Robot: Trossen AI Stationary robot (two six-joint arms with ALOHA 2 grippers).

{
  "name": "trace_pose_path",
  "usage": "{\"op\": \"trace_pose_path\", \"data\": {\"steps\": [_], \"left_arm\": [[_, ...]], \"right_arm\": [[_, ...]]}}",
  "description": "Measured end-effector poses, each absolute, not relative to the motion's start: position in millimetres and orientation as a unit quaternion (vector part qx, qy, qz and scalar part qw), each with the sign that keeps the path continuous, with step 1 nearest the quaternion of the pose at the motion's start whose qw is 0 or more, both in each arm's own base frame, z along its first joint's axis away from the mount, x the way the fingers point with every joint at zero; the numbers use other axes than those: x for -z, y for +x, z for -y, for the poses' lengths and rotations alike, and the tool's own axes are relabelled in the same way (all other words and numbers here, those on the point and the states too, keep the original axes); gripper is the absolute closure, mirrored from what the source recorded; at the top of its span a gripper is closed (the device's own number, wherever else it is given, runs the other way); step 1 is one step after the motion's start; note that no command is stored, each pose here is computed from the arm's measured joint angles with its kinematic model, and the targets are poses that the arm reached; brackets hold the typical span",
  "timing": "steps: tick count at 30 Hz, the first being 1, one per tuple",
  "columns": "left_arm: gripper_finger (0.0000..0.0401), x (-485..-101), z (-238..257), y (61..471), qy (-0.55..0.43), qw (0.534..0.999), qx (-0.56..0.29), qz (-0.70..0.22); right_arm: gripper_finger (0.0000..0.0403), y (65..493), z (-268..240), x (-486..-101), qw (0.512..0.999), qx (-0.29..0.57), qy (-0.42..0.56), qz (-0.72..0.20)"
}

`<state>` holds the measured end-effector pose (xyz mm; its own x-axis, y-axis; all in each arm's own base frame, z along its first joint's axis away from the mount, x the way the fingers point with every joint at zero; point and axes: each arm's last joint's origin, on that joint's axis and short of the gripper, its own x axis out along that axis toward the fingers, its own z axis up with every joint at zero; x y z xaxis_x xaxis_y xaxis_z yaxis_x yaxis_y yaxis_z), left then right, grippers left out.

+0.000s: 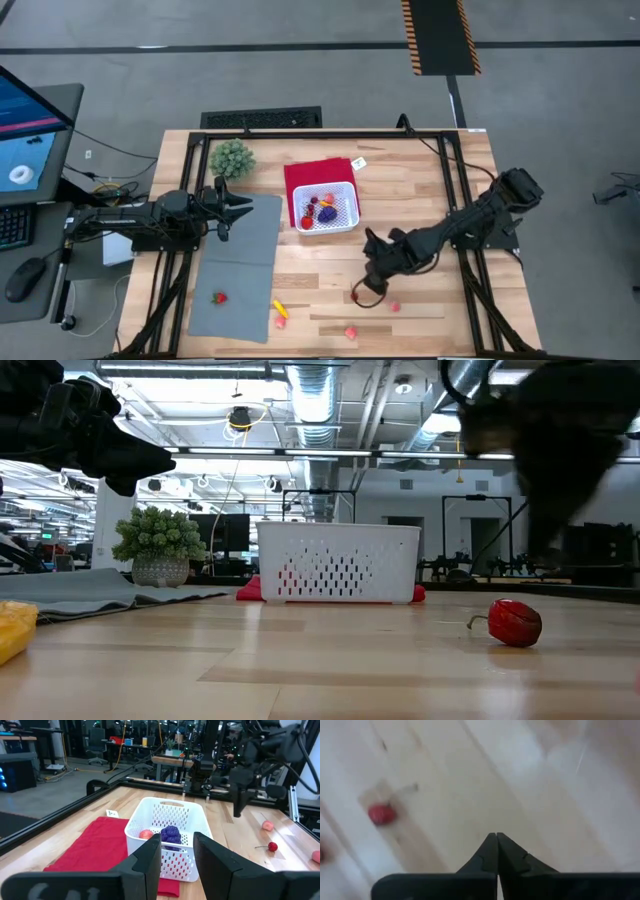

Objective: Pick and placing Produce into tupperware
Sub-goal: Put the blueberry into the white bin

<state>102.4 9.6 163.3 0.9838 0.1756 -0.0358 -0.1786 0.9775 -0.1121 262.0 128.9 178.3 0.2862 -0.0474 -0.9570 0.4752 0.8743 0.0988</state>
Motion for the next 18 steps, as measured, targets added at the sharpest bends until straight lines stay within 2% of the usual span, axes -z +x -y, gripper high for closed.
{"op": "trace_pose_path", "data": {"steps": [4,8,14,18], "left_arm": [[0.0297,-163,-10,102,-0.058,0.994,-0.089,-0.013],[0.0297,-163,-10,102,-0.058,0.994,-0.089,-0.013],[0.0297,-163,-10,102,-0.058,0.994,-0.089,-0.013],[0.0297,-163,-10,102,-0.058,0.994,-0.089,-0.013]], "right_arm": [[0.0393,274,-119,-189,0.808,0.161,0.142,-0.55],[0.0381,280,-109,-210,0.837,0.155,0.125,-0.51],[0.0393,268,-91,-252,0.885,0.155,0.093,-0.429],[0.0386,254,-80,-286,0.919,0.154,0.072,-0.355]]}}
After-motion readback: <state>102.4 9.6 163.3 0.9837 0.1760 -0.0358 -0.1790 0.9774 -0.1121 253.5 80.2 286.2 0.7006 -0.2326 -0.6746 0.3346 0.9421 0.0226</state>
